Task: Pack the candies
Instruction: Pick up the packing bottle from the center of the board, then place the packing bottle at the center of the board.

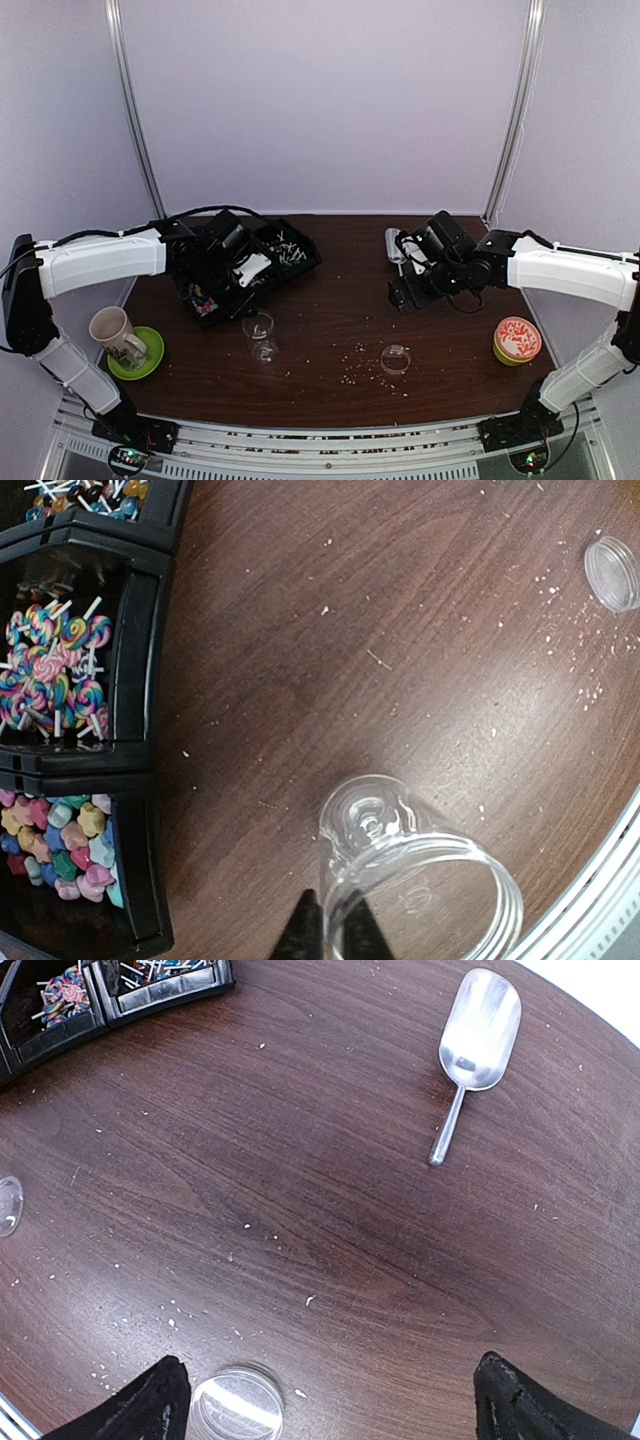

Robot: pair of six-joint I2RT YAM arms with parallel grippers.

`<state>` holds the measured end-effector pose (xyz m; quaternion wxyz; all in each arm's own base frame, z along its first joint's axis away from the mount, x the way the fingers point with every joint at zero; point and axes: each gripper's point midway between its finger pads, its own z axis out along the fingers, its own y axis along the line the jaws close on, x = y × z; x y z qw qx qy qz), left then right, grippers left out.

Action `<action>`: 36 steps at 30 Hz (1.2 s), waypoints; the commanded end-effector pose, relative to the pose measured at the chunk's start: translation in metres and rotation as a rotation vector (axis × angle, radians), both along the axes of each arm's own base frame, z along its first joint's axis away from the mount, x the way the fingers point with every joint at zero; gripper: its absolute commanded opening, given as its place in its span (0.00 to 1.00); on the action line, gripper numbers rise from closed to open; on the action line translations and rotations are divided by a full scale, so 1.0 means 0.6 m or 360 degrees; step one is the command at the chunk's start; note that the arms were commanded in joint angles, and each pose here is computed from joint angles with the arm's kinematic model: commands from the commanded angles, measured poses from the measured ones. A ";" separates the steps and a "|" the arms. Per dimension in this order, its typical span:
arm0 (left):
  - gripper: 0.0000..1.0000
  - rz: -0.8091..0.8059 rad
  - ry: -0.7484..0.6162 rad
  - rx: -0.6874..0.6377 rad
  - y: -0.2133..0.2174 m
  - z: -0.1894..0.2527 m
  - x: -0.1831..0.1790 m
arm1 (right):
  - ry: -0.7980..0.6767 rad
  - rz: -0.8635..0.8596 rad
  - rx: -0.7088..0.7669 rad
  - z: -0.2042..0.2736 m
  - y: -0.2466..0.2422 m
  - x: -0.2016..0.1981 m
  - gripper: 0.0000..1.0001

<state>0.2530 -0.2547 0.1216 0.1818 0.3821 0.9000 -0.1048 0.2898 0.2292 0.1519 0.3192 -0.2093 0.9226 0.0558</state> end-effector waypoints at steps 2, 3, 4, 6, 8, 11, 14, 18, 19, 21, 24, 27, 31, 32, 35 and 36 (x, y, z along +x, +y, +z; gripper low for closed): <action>0.03 -0.0054 0.0029 -0.0005 -0.007 -0.005 -0.009 | -0.0034 -0.0017 -0.0022 0.007 -0.010 -0.001 0.99; 0.01 -0.0058 0.0028 -0.0010 -0.009 -0.003 -0.009 | -0.0033 -0.0017 -0.0025 0.007 -0.010 -0.001 0.99; 0.00 -0.0059 0.0026 -0.0015 -0.010 -0.002 -0.009 | -0.0032 -0.0018 -0.0027 0.006 -0.011 -0.001 1.00; 0.00 -0.0066 0.0021 -0.0025 -0.014 0.003 -0.008 | -0.0033 -0.0020 -0.0027 0.008 -0.011 -0.001 0.99; 0.00 -0.0069 0.0013 -0.0040 -0.019 0.008 -0.006 | -0.0036 -0.0021 -0.0029 0.009 -0.011 -0.001 1.00; 0.00 -0.0071 -0.0007 -0.0074 -0.032 0.022 0.001 | -0.0055 -0.0046 -0.0036 0.013 -0.017 0.001 1.00; 0.00 -0.0068 -0.0031 -0.0113 -0.049 0.040 0.013 | -0.0083 -0.0097 -0.0048 0.020 -0.026 0.005 0.99; 0.00 -0.0051 -0.0090 -0.0168 -0.078 0.071 0.042 | -0.0104 -0.0173 -0.0077 0.026 -0.043 0.009 1.00; 0.00 -0.0056 -0.0089 -0.0187 -0.088 0.076 0.047 | -0.0110 -0.0193 -0.0084 0.028 -0.048 0.010 0.99; 0.00 -0.0076 -0.0090 -0.0226 -0.109 0.086 0.057 | -0.0123 -0.0233 -0.0089 0.031 -0.058 0.012 0.99; 0.00 -0.0095 -0.0100 -0.0257 -0.143 0.095 0.075 | -0.0144 -0.0300 -0.0082 0.037 -0.075 0.014 0.99; 0.00 -0.0095 -0.0122 -0.0270 -0.170 0.103 0.100 | -0.0154 -0.0344 -0.0069 0.041 -0.088 0.014 1.00; 0.00 -0.0066 -0.0163 -0.0219 -0.193 0.103 0.137 | -0.0162 -0.0373 -0.0058 0.045 -0.101 0.011 0.99; 0.00 -0.0061 -0.0170 -0.0208 -0.200 0.102 0.145 | -0.0163 -0.0376 -0.0057 0.045 -0.103 0.011 0.99; 0.00 -0.0039 -0.0192 -0.0194 -0.217 0.100 0.167 | -0.0168 -0.0390 -0.0052 0.046 -0.109 0.009 1.00; 0.00 -0.0039 -0.0198 -0.0191 -0.223 0.100 0.172 | -0.0167 -0.0394 -0.0053 0.046 -0.111 0.009 1.00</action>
